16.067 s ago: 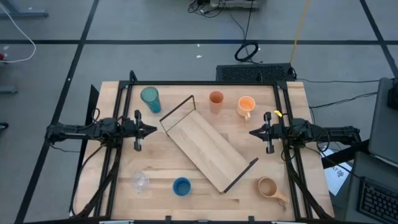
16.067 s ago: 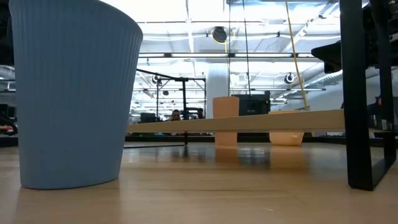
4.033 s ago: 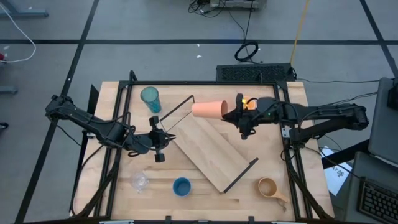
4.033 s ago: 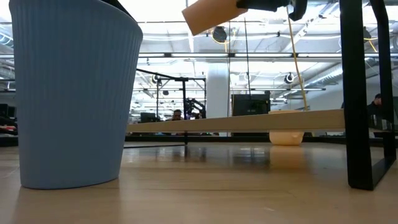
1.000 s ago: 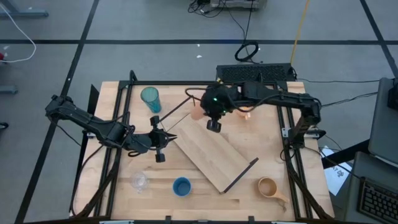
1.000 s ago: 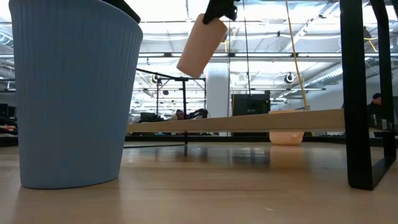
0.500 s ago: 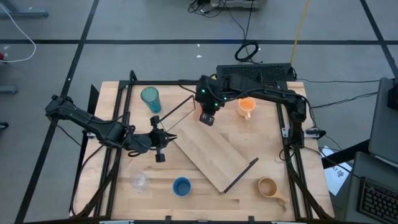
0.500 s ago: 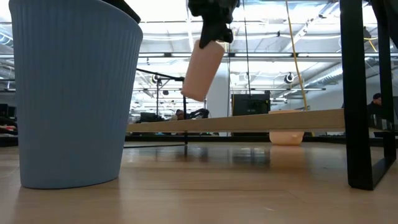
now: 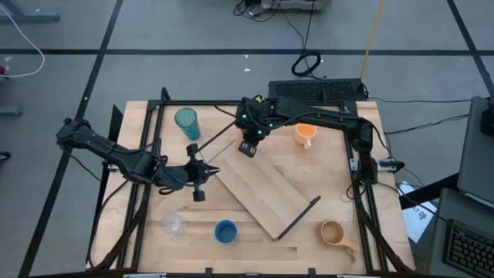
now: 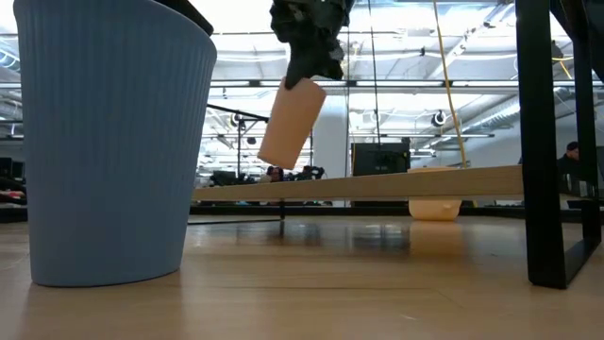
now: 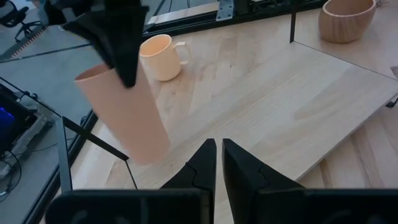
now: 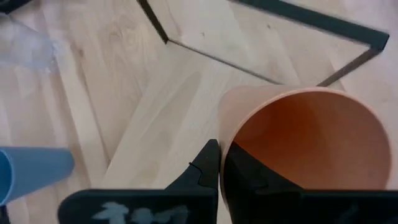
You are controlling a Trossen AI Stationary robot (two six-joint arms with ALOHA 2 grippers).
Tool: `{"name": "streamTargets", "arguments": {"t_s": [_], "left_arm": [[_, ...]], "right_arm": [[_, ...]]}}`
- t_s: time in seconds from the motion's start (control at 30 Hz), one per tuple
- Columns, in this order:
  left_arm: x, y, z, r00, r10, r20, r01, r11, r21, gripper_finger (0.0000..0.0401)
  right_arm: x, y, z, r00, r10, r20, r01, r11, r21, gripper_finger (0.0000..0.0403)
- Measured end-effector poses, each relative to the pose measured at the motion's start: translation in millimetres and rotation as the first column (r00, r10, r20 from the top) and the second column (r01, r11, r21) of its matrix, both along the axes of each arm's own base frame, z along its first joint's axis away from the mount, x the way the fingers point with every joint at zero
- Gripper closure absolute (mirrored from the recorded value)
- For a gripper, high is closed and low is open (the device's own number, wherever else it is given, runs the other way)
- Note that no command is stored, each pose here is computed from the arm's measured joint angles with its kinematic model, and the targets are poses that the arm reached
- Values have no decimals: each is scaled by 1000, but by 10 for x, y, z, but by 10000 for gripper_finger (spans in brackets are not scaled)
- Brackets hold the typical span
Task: Stack small to large cups/mugs on shelf
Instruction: Put the orange cup on the shelf
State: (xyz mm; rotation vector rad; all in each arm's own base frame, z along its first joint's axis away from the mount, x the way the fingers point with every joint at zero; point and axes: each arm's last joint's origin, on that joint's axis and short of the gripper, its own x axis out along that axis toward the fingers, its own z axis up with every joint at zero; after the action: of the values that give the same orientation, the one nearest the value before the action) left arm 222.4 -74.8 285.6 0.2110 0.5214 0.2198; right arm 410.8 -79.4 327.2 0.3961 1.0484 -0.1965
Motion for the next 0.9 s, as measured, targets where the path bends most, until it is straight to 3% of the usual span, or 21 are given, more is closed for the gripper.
{"name": "streamTargets", "arguments": {"t_s": [0.6, 0.9], "left_arm": [[-1, 0, -1, 1000, -3, -3, 3, 1000, 6, 370], [-1, 0, -1, 1000, -2, -3, 2, 1000, 5, 370]], "right_arm": [[107, 129, -171, 991, 123, -48, -127, 987, -96, 396], [99, 130, -289, 988, 129, -82, -136, 986, -91, 395]]}}
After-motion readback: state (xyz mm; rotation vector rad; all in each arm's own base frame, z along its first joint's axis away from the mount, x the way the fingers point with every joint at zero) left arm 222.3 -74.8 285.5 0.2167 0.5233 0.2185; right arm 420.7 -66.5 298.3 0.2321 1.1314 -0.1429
